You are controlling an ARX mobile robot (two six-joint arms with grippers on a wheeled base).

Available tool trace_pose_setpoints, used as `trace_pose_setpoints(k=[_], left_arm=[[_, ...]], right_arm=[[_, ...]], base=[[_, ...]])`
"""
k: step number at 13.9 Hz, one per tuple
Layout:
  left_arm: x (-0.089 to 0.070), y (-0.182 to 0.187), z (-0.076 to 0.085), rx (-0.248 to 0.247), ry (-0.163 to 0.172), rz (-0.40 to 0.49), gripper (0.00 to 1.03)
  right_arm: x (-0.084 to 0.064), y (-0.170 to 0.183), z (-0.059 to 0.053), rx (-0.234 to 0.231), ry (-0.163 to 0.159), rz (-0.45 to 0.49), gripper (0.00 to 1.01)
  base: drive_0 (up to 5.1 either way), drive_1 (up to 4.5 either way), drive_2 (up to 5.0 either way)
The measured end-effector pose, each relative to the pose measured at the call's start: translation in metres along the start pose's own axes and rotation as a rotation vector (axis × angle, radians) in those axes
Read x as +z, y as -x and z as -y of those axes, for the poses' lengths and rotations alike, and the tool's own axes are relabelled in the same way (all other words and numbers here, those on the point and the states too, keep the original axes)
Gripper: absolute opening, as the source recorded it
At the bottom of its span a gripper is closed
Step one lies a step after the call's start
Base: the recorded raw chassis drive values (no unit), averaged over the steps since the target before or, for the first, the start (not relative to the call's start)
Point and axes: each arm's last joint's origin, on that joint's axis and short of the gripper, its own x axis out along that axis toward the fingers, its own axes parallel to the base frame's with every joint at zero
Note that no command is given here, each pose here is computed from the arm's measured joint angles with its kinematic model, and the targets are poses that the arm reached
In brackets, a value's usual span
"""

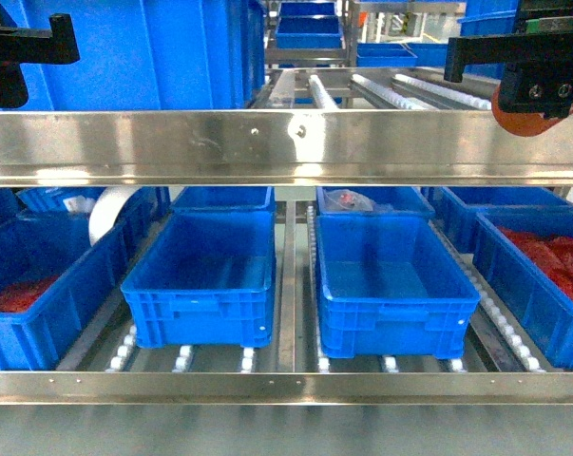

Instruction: Sort blue parts and orange caps into right shelf containers

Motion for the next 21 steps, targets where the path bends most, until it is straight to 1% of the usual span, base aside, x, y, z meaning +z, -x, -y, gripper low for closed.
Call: trace_pose_setpoints(k=[2, 21], left_arm=[[0.0001, 0.0004, 0.0007, -0.006, 0.000, 0.001, 0.44], [0.0001, 0.0004, 0.0007, -0.006, 0.000, 0.001, 0.44]], right_arm=[[-0.0002, -0.0007, 0.0016, -0.009, 0.001, -0.002, 0.44], [-0.0002, -0.0007, 0.0016, -0.009, 0.001, -0.002, 0.44]], base=[[0.0, 0.00, 0.0], [0.0, 0.00, 0.0]])
